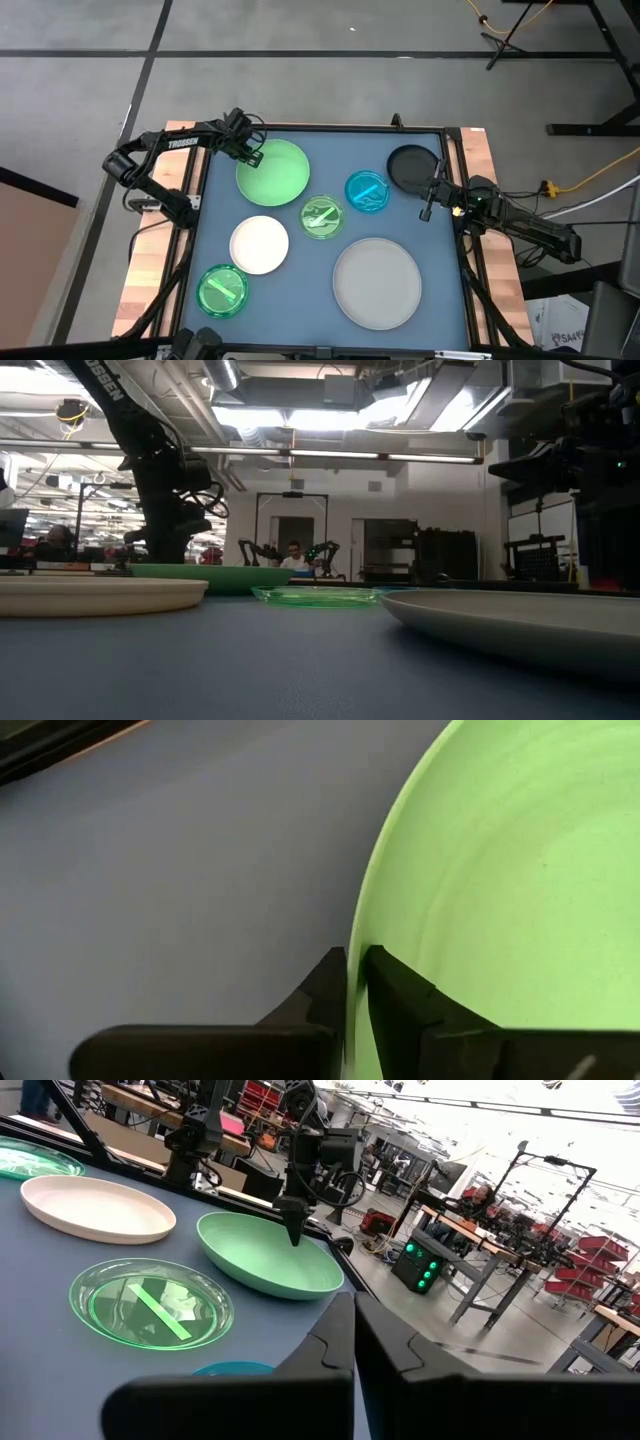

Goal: Stack plastic plates
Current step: Stack the large green plate on top of the gray plate

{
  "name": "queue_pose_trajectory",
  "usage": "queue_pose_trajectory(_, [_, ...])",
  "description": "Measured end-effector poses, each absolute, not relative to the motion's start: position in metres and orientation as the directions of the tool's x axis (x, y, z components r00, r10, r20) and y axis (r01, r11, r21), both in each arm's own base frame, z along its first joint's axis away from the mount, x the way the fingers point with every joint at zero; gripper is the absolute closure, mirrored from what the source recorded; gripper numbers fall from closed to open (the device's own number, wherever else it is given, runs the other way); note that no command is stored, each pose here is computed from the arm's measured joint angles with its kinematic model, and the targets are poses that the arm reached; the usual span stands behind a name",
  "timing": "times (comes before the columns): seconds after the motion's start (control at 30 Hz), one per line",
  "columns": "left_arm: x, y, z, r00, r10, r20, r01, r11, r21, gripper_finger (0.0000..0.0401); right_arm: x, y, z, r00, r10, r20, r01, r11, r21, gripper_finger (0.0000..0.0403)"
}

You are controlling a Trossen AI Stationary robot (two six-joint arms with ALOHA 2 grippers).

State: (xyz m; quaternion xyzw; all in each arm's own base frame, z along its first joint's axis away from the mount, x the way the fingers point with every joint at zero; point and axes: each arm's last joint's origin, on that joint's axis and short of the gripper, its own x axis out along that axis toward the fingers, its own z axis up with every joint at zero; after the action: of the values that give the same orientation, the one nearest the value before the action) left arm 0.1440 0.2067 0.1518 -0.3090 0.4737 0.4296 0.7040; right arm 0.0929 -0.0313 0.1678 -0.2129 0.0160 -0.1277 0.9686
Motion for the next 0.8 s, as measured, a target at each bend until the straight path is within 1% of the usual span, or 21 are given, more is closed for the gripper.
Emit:
queue_pose_trajectory(0.13, [0.144,0.207,0.152,0.183,0.314,-0.932,-0.898,0.440,-0.029,0.0373,0.093,-0.031,0.168,0.967,-0.254,0.023,0.241,0.877,-0.416,0.0403])
queue_pose_trajectory(0.3, [0.145,0.207,0.152,0.212,0.303,-0.929,-0.893,0.446,-0.058,0.0373,0.093,-0.031,0.168,0.967,-0.254,0.023,0.241,0.877,-0.416,0.0403])
queue_pose_trajectory(0.5, [0.145,0.207,0.153,0.228,0.294,-0.928,-0.898,0.432,-0.083,0.0374,0.093,-0.031,0.168,0.967,-0.254,0.023,0.240,0.877,-0.416,0.0403])
queue_pose_trajectory(0.7, [0.144,0.204,0.164,0.254,0.327,-0.910,-0.895,0.436,-0.093,0.0378,0.093,-0.031,0.168,0.967,-0.254,0.023,0.240,0.877,-0.416,0.0403])
queue_pose_trajectory(0.8, [0.143,0.203,0.171,0.296,0.334,-0.895,-0.887,0.444,-0.128,0.0385,0.093,-0.031,0.168,0.967,-0.255,0.023,0.241,0.877,-0.416,0.0403])
